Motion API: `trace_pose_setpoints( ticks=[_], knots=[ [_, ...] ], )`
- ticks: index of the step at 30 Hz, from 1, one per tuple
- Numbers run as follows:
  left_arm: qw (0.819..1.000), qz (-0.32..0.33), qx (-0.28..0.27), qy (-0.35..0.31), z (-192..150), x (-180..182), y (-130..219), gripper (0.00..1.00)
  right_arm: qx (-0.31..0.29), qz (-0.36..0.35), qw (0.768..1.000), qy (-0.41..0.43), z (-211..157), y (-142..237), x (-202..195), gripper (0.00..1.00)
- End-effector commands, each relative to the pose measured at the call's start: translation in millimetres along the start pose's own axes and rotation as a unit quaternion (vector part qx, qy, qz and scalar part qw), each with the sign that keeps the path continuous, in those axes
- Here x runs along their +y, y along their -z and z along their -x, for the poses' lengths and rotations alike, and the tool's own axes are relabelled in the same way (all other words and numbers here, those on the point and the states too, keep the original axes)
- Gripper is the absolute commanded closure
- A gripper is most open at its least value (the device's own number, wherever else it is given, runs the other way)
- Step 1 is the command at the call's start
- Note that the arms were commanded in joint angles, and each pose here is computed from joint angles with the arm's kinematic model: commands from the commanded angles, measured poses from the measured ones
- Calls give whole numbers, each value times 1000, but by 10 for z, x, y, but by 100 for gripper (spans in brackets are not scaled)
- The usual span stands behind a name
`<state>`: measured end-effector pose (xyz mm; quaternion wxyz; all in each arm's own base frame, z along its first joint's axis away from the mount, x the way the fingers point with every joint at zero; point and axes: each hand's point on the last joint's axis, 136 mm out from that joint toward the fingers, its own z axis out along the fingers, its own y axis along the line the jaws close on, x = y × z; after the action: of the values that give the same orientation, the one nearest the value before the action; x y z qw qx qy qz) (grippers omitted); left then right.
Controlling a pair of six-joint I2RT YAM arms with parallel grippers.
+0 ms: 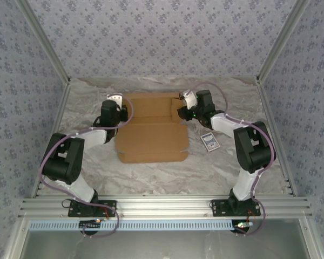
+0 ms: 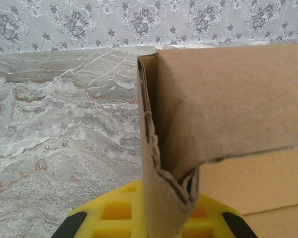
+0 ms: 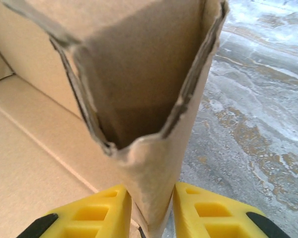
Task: Fold the paper box
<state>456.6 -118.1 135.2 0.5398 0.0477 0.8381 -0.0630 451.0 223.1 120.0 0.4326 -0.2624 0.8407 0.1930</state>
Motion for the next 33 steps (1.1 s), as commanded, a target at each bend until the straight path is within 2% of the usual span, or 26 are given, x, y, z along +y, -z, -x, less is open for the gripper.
trace_pose_setpoints(
  ticks=[1, 7, 20, 33],
  knots=[
    [999, -18, -27, 5, 173, -84, 4, 100, -37, -83, 996, -3, 204, 37, -88, 73],
    [1000, -13, -19, 5, 131, -84, -29, 100, -40, -164, 985, -38, 211, 9, -157, 81],
    [1000, -22, -15, -2, 66, -171, -34, 100, -42, -211, 972, -93, 273, -163, -150, 80],
    [999, -30, -15, 4, 74, -232, -26, 100, -37, -301, 943, -139, 262, -102, -325, 84]
  ],
)
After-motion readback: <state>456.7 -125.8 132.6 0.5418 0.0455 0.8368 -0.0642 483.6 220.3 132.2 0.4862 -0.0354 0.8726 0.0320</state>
